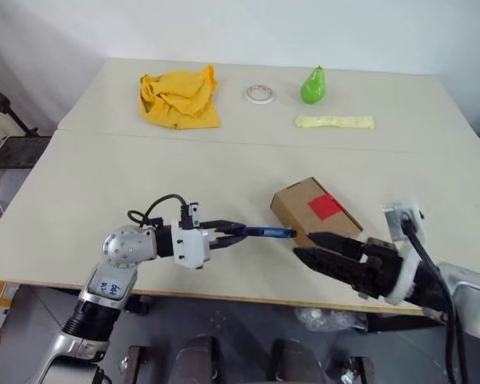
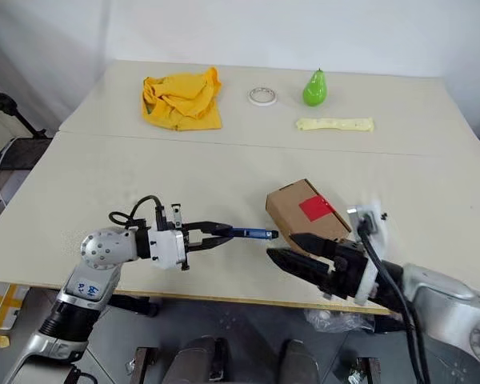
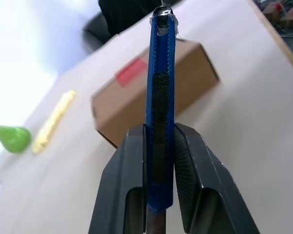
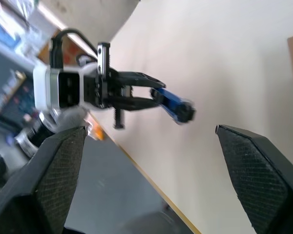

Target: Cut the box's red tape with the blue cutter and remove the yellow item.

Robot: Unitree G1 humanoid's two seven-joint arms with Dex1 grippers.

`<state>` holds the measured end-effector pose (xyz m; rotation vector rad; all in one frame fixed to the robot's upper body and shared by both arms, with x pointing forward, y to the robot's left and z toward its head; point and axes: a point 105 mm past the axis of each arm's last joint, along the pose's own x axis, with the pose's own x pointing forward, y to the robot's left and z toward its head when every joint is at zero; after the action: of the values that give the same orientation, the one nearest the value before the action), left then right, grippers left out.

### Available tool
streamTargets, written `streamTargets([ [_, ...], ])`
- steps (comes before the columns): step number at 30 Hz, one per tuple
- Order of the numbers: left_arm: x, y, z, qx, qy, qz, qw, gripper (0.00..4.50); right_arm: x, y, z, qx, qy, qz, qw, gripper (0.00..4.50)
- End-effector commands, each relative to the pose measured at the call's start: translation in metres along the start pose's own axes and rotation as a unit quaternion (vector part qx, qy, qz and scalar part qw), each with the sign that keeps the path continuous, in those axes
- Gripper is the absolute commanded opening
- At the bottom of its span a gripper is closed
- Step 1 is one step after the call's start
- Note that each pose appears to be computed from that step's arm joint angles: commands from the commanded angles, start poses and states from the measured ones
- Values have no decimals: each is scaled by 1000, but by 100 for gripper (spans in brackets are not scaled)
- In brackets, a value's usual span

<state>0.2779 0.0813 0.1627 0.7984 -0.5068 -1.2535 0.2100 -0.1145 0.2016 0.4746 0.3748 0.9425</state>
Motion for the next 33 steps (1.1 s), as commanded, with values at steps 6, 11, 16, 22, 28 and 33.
streamTargets([
  [6,11,3,8,14,-12,-6,1000,46,23,-10,-6,26,30,-33,999,446],
  [11,14,3,9,21,-13,-9,1000,46,28,-16,-8,16,50,-34,998,355],
  [16,15,0,10,22,-14,-12,1000,46,31,-19,-6,9,52,-30,998,214],
  [22,16,-1,10,21,-13,-13,1000,46,33,-21,-6,9,53,-23,998,214],
  [28,16,-3,10,22,-12,-17,1000,46,34,-22,-6,11,51,-20,998,214],
  [33,16,-5,9,22,-11,-19,1000,46,34,-24,-6,12,49,-20,999,155],
])
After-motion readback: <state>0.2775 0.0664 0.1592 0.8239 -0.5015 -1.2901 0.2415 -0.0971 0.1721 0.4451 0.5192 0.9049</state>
